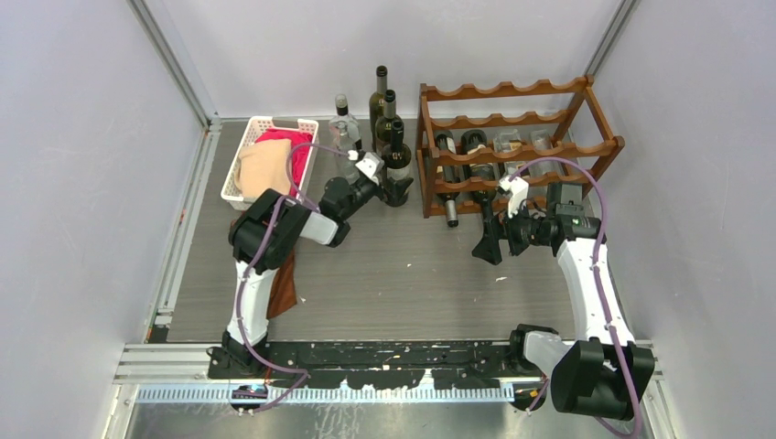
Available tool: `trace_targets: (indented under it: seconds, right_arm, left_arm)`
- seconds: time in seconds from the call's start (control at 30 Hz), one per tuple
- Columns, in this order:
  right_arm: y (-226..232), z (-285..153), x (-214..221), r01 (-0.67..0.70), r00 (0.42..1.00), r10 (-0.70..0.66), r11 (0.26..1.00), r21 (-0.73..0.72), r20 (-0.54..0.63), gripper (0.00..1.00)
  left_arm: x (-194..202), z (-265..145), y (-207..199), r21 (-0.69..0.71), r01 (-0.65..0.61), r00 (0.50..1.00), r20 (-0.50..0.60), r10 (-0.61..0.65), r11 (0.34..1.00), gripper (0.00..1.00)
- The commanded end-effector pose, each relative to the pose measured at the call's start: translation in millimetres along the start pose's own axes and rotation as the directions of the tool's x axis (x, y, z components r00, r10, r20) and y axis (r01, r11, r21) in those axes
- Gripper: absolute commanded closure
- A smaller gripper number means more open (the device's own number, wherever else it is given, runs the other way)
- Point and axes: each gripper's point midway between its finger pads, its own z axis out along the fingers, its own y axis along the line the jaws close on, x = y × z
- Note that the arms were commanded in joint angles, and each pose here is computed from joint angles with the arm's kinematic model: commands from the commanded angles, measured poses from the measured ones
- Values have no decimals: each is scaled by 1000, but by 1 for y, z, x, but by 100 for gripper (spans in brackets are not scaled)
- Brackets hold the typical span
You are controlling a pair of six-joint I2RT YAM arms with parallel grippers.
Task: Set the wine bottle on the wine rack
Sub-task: Pick up the wine bottle from the center of the board.
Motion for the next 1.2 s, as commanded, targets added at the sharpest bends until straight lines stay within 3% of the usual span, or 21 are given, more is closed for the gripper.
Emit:
trace_targets:
  seconds: [0.0,0.13,0.23,0.27,0.37,0.4,0.43,0.57,0.77,0.97,1.03,1.17]
  right_arm:
    - [-4,-5,-13,36,999,-37,999,13,18,0]
    - [-4,-4,-11,32,999,-32,999,11,13,0]
    - [-4,-4,-11,33,999,-33,999,9,13,0]
    - [-3,-5,-11,35,999,-35,999,11,15,0]
    - [-2,-5,-12,39,999,-39,999,12,20,0]
    - [-2,-6,-12,41,999,-42,999,13,23,0]
    - [-1,-6,-13,46,999,-46,999,13,28,0]
    - [3,-9,-16,62,997,-62,998,11,51,0]
    - [11,-14,-20,89,992,-89,996,4,87,0]
    - [22,-17,-22,106,990,-102,994,-35,102,0]
    - [28,-17,-22,118,988,-110,991,-60,112,0]
    - [40,-18,-20,158,982,-142,979,-126,128,0]
  left_arm:
    - [-14,13,-3,-4,-19,996,90,19,1000,12]
    - [-11,14,-2,-7,-24,996,89,25,1000,20]
    - [-14,12,-5,4,-34,995,97,33,999,35]
    - [-16,11,-7,13,-40,994,104,38,999,45]
    - [-20,3,-13,41,-54,993,103,50,998,86]
    - [-22,0,-15,46,-56,994,101,51,997,96]
    - [-22,-6,-18,52,-58,994,92,53,997,99]
    - [-43,-28,-27,65,-45,995,96,38,997,100]
    - [-70,-74,-51,100,134,990,36,-138,986,100]
    - [-96,-120,-85,109,283,952,-152,-265,953,100]
    - [-91,-140,-99,87,330,912,-285,-294,940,100]
    - [-103,-171,-129,102,415,837,-432,-335,904,100]
